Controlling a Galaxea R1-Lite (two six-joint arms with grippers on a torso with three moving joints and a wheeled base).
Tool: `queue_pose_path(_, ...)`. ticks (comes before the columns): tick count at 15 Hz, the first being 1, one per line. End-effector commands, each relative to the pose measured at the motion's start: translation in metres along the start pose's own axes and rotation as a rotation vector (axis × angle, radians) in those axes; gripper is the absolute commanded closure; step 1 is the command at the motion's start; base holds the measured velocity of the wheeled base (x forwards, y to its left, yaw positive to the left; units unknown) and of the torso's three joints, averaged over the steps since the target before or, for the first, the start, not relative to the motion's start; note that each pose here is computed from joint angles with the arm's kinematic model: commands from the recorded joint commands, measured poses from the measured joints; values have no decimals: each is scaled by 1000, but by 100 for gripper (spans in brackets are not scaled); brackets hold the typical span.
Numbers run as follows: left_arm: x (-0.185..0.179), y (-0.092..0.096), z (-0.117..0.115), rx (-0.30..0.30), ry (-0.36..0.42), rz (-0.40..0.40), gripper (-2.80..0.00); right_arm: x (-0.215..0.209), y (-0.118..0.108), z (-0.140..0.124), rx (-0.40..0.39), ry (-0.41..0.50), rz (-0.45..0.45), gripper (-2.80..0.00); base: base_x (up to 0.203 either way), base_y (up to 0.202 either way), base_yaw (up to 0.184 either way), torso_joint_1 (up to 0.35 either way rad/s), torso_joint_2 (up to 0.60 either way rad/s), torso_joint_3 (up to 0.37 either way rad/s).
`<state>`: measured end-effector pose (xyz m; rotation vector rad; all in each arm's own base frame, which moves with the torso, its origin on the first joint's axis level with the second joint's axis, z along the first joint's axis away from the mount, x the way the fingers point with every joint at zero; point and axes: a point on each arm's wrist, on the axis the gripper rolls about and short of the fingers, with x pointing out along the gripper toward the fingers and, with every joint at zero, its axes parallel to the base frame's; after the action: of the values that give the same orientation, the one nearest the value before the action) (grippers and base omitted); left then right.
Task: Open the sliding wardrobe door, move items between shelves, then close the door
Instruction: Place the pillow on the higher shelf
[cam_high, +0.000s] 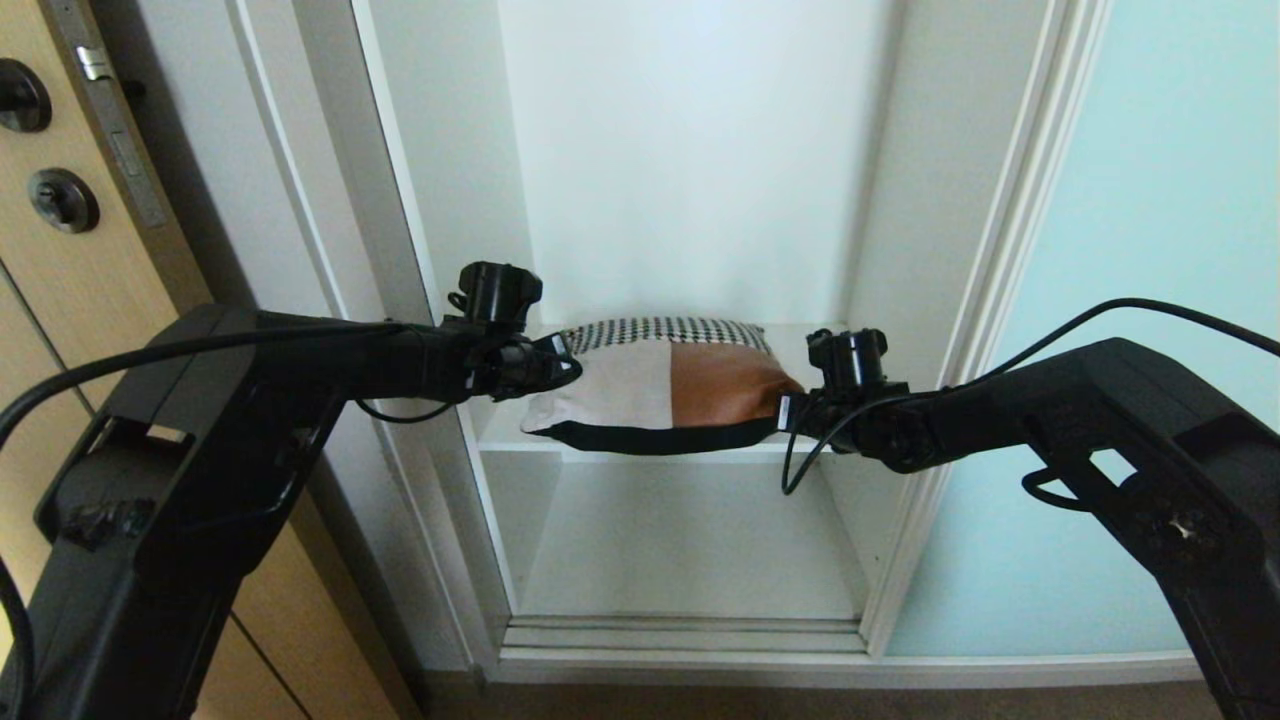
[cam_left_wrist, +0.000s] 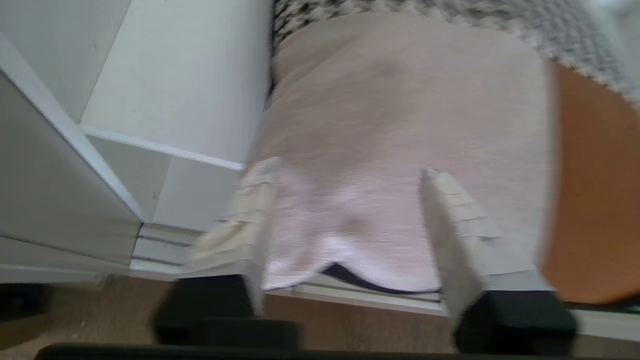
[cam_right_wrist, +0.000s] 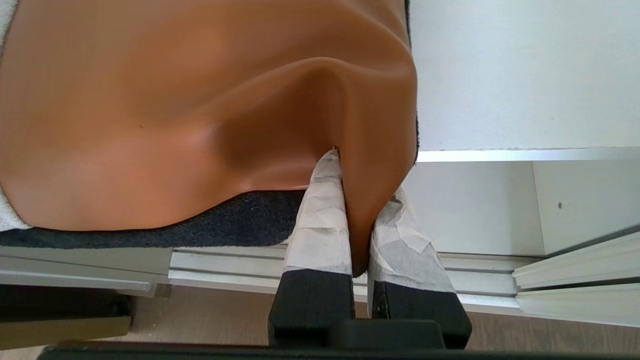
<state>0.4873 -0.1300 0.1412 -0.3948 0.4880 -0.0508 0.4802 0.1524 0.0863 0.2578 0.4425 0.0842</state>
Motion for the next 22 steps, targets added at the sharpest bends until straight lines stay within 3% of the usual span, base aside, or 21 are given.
queue_pose_path(1,-8,-3,6,-2,-11,-9,-280,-2,1,4,10,-10,4,0,0,0,0,0,0,0)
queue_pose_path(4,-29,-4,11,-6,7,-35,-280,-3,2,4,12,-15,6,0,0,0,0,0,0,0)
queue_pose_path(5,-42,-5,12,-9,57,-103,-280,-3,3,5,11,-15,8,0,0,0,0,0,0,0)
queue_pose_path(6,-56,-7,12,-17,126,-197,0,-3,4,4,11,-14,11,0,0,0,0,0,0,0)
queue_pose_path(9,-70,-7,-1,-35,347,-291,0,-3,3,0,13,-3,8,0,0,0,0,0,0,0)
queue_pose_path(13,-22,-1,-26,-31,399,-260,0,-6,3,3,15,-16,11,0,0,0,0,0,0,0)
queue_pose_path(16,19,9,-47,11,360,-144,0,-13,4,9,13,-28,15,0,0,0,0,0,0,0)
queue_pose_path(19,29,18,-52,31,329,-63,0,-13,4,10,13,-29,15,0,0,0,0,0,0,0)
queue_pose_path(22,47,24,-55,47,159,30,0,-11,5,5,15,-18,15,0,0,0,0,0,0,0)
